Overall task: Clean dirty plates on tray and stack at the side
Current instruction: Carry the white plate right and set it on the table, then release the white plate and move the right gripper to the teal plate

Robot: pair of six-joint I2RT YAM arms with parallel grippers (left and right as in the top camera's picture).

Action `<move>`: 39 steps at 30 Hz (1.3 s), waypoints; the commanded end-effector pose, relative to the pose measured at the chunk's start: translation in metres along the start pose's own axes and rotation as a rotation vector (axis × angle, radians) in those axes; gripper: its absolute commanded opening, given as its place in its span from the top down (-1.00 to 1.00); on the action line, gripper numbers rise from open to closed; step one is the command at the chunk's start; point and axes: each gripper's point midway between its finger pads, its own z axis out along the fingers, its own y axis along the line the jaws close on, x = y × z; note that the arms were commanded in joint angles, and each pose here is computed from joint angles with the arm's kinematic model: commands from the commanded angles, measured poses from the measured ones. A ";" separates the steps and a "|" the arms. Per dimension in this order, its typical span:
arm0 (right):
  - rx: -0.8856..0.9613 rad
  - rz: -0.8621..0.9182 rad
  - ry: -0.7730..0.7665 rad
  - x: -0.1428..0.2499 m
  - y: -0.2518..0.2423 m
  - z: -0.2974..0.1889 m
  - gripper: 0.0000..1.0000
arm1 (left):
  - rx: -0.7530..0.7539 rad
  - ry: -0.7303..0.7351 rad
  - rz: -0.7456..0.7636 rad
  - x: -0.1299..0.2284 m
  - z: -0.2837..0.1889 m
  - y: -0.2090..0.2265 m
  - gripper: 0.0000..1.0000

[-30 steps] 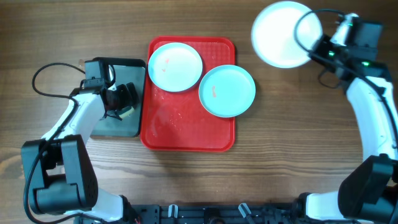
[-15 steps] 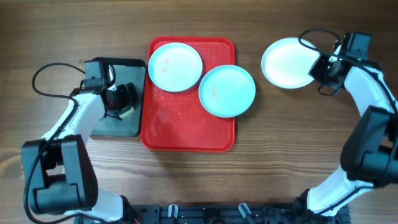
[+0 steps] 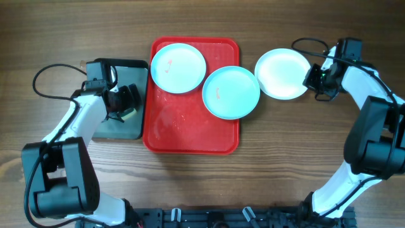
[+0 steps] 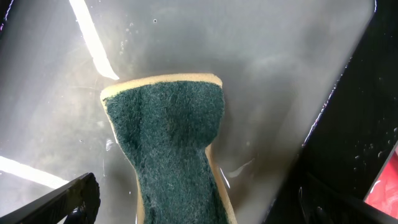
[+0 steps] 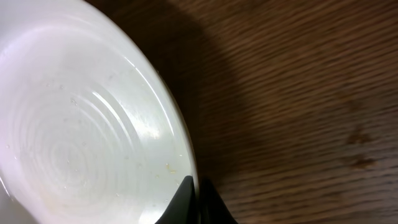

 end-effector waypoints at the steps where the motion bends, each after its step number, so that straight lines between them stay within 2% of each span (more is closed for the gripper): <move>1: -0.021 -0.067 0.027 0.005 0.011 0.006 0.91 | -0.018 0.007 -0.003 0.003 0.002 0.005 -1.00; 15: -0.025 -0.129 0.049 0.011 0.020 0.005 0.88 | -0.018 0.007 -0.003 0.003 0.002 0.005 -1.00; 21: -0.035 -0.155 0.060 -0.002 0.032 -0.020 0.46 | -0.018 0.006 -0.003 0.003 0.002 0.005 -1.00; 25: -0.098 -0.188 0.061 -0.015 0.056 -0.049 0.26 | -0.018 0.007 -0.003 0.003 0.002 0.005 -1.00; 30: -0.131 -0.252 0.064 -0.020 0.095 -0.078 0.24 | -0.018 0.007 -0.002 0.003 0.002 0.005 -1.00; 39: -0.255 -0.507 0.076 0.028 0.211 -0.081 0.16 | -0.018 0.007 -0.003 0.003 0.002 0.005 -1.00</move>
